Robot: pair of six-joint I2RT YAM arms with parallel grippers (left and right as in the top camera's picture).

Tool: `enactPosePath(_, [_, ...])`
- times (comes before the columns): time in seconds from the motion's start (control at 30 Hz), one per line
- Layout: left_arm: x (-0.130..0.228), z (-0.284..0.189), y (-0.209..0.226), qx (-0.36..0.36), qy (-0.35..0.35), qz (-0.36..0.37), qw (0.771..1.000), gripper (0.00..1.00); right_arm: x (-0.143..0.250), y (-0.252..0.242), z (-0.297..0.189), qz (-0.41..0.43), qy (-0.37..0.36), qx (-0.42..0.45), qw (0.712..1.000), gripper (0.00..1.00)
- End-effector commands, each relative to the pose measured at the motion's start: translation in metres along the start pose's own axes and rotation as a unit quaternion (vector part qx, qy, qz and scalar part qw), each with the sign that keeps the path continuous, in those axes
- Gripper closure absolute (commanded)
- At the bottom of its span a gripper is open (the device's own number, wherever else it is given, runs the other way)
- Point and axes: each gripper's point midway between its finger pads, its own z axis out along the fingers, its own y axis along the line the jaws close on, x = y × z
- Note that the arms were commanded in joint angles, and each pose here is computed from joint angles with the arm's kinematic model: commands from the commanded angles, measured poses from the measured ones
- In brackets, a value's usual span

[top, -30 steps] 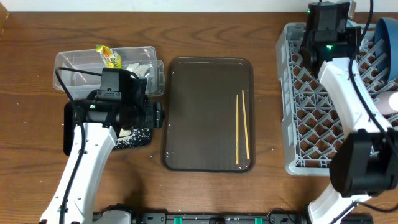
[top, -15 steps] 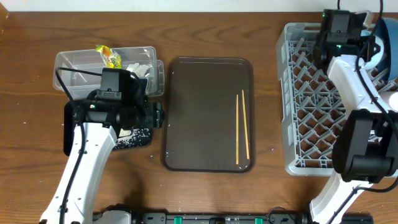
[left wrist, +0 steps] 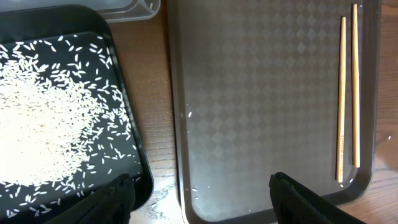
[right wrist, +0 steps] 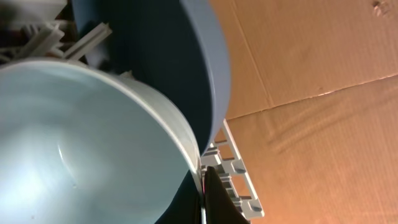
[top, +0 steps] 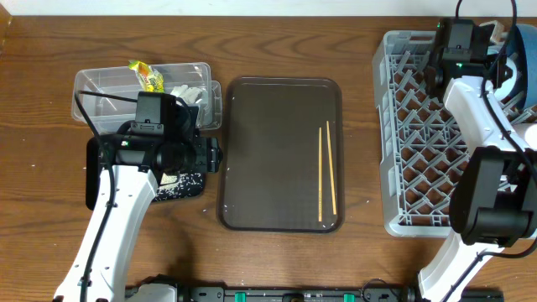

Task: Sort waste into correct bins and load items into the dishwasher rack
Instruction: 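Carry the bowl with the right gripper and place it in the rack, then move the right gripper to the chopsticks and grasp one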

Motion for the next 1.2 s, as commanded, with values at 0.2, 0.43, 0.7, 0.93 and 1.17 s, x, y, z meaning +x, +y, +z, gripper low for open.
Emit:
enactPosePath(0.2, [0.000,-0.002,0.001,0.000,-0.002,-0.003,1.000,0.28,0.017,0.039,-0.019,-0.030,-0.002,-0.029,0.999,0.99])
enactPosePath(0.43, [0.000,-0.002,0.001,0.000,-0.002,-0.003,1.000,0.28,0.046,0.068,-0.034,-0.052,0.035,-0.103,0.993,0.91])
enactPosePath(0.7, [0.000,-0.002,0.001,0.000,-0.002,-0.003,1.000,0.27,0.062,0.067,-0.043,-0.040,0.067,-0.139,0.987,0.69])
enactPosePath(0.93, [-0.001,-0.002,0.001,0.000,-0.002,-0.003,1.000,0.27,0.024,0.034,-0.080,0.016,0.011,-0.209,0.978,0.27])
enactPosePath(1.17, [-0.001,-0.002,0.001,0.000,-0.002,-0.003,1.000,0.27,-0.004,0.071,-0.212,0.023,-0.071,-0.551,0.831,0.31])
